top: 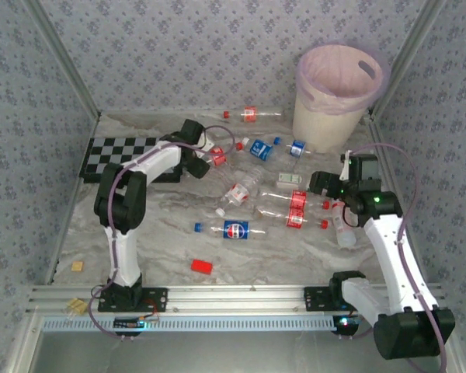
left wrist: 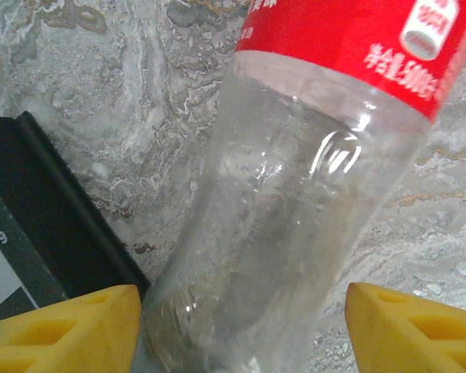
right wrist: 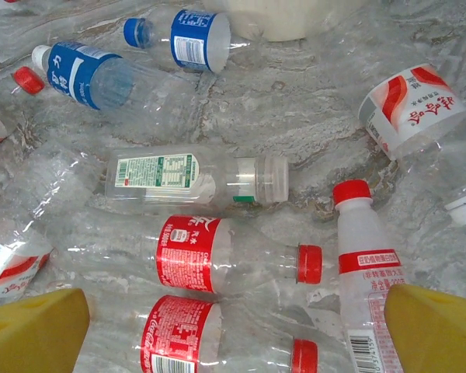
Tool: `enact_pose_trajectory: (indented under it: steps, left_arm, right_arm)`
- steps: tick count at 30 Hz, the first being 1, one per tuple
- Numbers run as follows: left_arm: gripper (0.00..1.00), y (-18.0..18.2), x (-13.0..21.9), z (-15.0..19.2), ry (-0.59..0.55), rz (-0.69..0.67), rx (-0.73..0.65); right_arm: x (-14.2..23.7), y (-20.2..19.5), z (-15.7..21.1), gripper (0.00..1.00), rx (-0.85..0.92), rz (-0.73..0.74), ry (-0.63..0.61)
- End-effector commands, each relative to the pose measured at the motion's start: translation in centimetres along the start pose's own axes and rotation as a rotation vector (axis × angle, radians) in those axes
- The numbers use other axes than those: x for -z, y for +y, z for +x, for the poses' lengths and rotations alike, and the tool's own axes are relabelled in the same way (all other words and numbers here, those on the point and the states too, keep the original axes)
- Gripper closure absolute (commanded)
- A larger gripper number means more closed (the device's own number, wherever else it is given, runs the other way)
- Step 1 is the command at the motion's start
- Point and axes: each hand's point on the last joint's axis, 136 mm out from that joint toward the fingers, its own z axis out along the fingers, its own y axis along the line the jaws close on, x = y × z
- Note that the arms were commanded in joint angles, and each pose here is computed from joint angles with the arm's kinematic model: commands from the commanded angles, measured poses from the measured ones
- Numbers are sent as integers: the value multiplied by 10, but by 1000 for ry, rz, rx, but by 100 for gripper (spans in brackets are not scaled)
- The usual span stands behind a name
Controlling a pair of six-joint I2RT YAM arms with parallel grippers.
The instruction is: Put the plastic bottles in the bin
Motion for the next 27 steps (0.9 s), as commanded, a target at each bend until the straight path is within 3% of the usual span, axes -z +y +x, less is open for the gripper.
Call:
enact_pose_trajectory:
  steps: [1,4,7,11,14,17,21,27]
  left_arm:
    - [30,-3,-5,12,77,8,-4]
    - [32,-6,-12,19,102,18,2]
    - [44,-4,-12,21,112,2,13]
    - [48,3,9,14,71,-23,36]
    - [55,10,35,8,21,-46,64]
    - [55,7,70,-1,-83,-11,183]
    - [55,-26,114,-17,-323,192,381]
    - [56,-88,159,-26,-494,368,356]
  right_arm:
    - [7,0,7,0,18,3,31]
    - [9,3,7,0,10,-13,28]
    - [14,6,2,0,8,-23,13]
    - [22,14,-4,0,-1,-65,-7]
    - [28,38,-13,0,-21,-190,-40]
    - [34,75,-28,0,-38,-387,-100]
    - [36,121,-49,0,-90,-585,-131]
    - [21,182,-56,0,25,-640,-47]
